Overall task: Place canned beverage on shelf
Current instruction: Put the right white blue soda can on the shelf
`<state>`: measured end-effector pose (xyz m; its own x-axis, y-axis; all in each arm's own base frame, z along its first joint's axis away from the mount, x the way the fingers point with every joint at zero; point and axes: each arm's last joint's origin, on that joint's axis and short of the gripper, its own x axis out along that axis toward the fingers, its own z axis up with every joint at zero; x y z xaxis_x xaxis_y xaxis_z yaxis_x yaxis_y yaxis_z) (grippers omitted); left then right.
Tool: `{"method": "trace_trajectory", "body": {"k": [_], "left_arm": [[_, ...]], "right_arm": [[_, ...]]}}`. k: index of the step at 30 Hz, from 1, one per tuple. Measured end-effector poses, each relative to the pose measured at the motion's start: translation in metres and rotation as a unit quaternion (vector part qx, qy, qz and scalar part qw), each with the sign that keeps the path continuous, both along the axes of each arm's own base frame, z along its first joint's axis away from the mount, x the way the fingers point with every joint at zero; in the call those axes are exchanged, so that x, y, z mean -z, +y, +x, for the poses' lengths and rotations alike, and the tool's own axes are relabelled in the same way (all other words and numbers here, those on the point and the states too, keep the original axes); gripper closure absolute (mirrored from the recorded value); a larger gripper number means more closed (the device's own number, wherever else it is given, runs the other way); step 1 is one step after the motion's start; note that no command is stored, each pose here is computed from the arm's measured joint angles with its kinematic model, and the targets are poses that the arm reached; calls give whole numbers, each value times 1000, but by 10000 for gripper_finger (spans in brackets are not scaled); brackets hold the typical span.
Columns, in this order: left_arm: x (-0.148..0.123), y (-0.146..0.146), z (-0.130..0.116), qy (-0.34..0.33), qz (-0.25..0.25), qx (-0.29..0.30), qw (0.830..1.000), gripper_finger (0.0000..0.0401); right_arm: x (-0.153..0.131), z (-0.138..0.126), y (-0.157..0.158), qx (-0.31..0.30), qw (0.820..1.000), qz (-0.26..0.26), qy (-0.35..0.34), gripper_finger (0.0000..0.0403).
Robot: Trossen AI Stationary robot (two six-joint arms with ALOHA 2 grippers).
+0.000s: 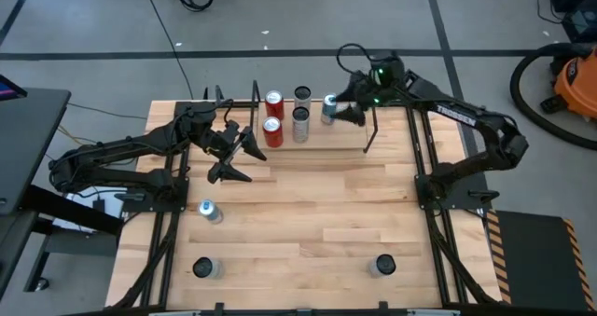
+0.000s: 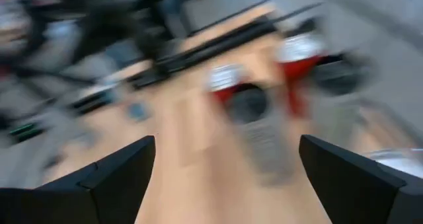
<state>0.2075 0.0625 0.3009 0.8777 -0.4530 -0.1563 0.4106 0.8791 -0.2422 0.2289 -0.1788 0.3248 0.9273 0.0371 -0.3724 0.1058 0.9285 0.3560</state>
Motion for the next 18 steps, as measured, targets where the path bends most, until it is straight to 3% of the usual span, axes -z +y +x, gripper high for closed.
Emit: {"method": "trace_trajectory", "body": {"k": [8, 14, 18], "left_arm": [[1, 0, 0, 6, -3, 0, 1000, 25], [1, 0, 0, 6, -3, 0, 1000, 25], [1, 0, 0, 6, -3, 0, 1000, 25]], "right_arm": [[-19, -9, 79, -151, 987, 49, 29, 21], [-28, -20, 144, -216, 974, 14, 67, 21], [-36, -22, 175, -247, 968, 2, 53, 21]]}}
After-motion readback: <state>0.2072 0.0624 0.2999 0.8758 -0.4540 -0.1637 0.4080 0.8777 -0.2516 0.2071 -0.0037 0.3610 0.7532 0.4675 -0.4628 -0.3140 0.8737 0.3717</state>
